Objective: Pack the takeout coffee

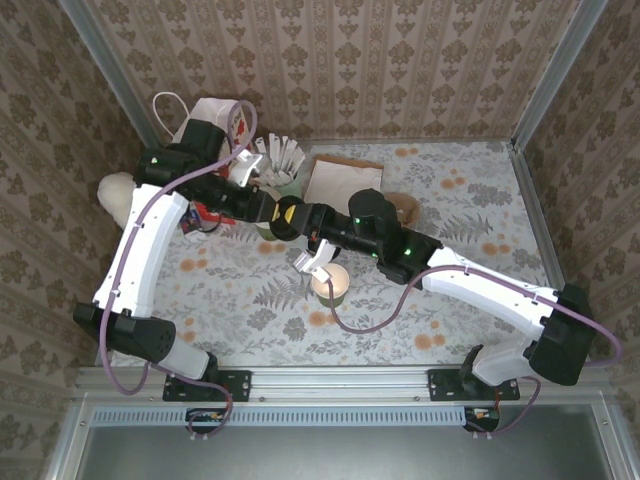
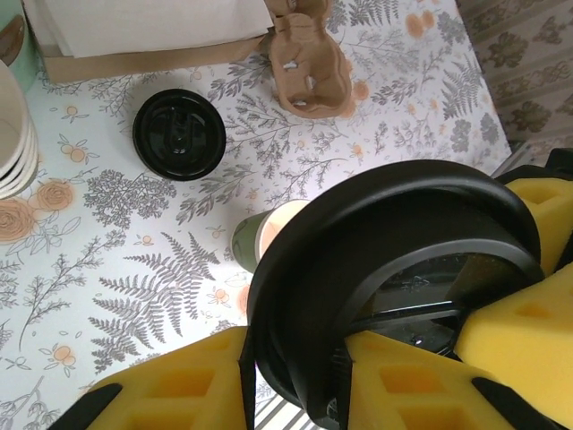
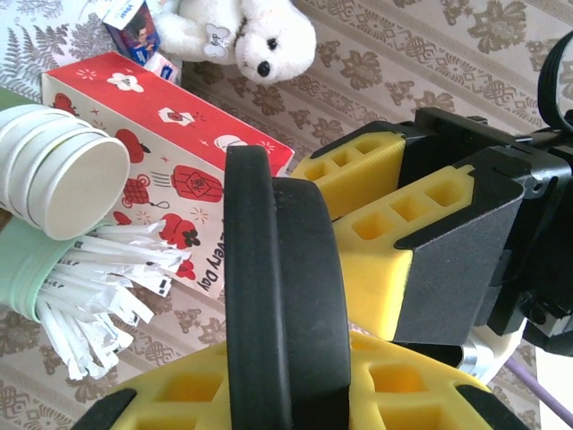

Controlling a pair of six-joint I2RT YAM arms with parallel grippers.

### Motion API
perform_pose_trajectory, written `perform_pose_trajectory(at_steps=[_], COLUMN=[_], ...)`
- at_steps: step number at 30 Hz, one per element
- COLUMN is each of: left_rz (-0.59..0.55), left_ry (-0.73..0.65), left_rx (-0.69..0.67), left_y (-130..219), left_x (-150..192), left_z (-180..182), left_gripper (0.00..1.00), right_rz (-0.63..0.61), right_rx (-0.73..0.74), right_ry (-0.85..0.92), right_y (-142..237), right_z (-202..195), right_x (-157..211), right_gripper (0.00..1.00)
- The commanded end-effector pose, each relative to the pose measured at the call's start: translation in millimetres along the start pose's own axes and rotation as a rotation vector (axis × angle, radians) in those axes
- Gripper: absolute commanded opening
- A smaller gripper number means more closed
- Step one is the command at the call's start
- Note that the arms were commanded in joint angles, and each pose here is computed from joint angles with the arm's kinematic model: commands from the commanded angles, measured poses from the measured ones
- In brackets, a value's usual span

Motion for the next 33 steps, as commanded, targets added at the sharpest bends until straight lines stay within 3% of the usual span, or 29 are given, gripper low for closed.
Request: perform_pose_trajectory(at_steps=[1,11,16,18,19,21,22,26,30,33], left_rz=[0.031,0.064,0.044,0.023,0.009,-0.015,-0.028,-0.071,-0.106,-0.145], left_ry=[-0.055,-0.109,-0.104,-0.106,-0.102,-0.090,-0.080,-0.024,0.030,0.052], left_rx=[0.050,-0.017,-0.034,-0.063,-0.099,-0.173,-0.217,-0.335,-0.372,-0.383], left_y=[0,-8,-8,-7,-8,-10,-11,-14,-13,-13], left_x=[4,8,5,2,0,-5,-7,-15,-20,-22], left_z=[-15,-18,-16,-13,-9,1,8,31,46,51], left_gripper=[0.28,0.17,0.00,0.00,0.00,0.00,0.00,0.00,0.00,0.00], right_rz=[-0.001,-0.002,0.003,-0.007,-0.030,-0.091,-0.109,-0.020,0.099,0.162], right_rx=[0.023,0.009,-0.005,-0.084,-0.145,-0.165,-0.167,-0.221,-0.285,-0.299], right_ry=[0.095,0.091,0.079,0.051,0.016,-0.128,-0.199,-0.345,-0.565,-0.879], right_y=[4,3,5,8,11,17,16,-12,-26,-19], right_z=[-15,-15,-13,-8,-5,-8,-10,-2,8,1], right_x=[3,0,-1,-2,-4,-8,-10,-19,-16,-5], right_gripper=[0.15,0.15,0.17,0.29,0.41,0.73,0.81,1.00,1.00,1.00])
Point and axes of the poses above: each hand's point on the last joint's axis, 136 mm out from that joint toward the fingers, its own y axis back along the fingers, its own z axis along the line the jaws close on, x = y × z, the point moved 6 cm from there along y, back along the fingers, and after that the axes turned 15 degrees about y, right-handed, at the moved point
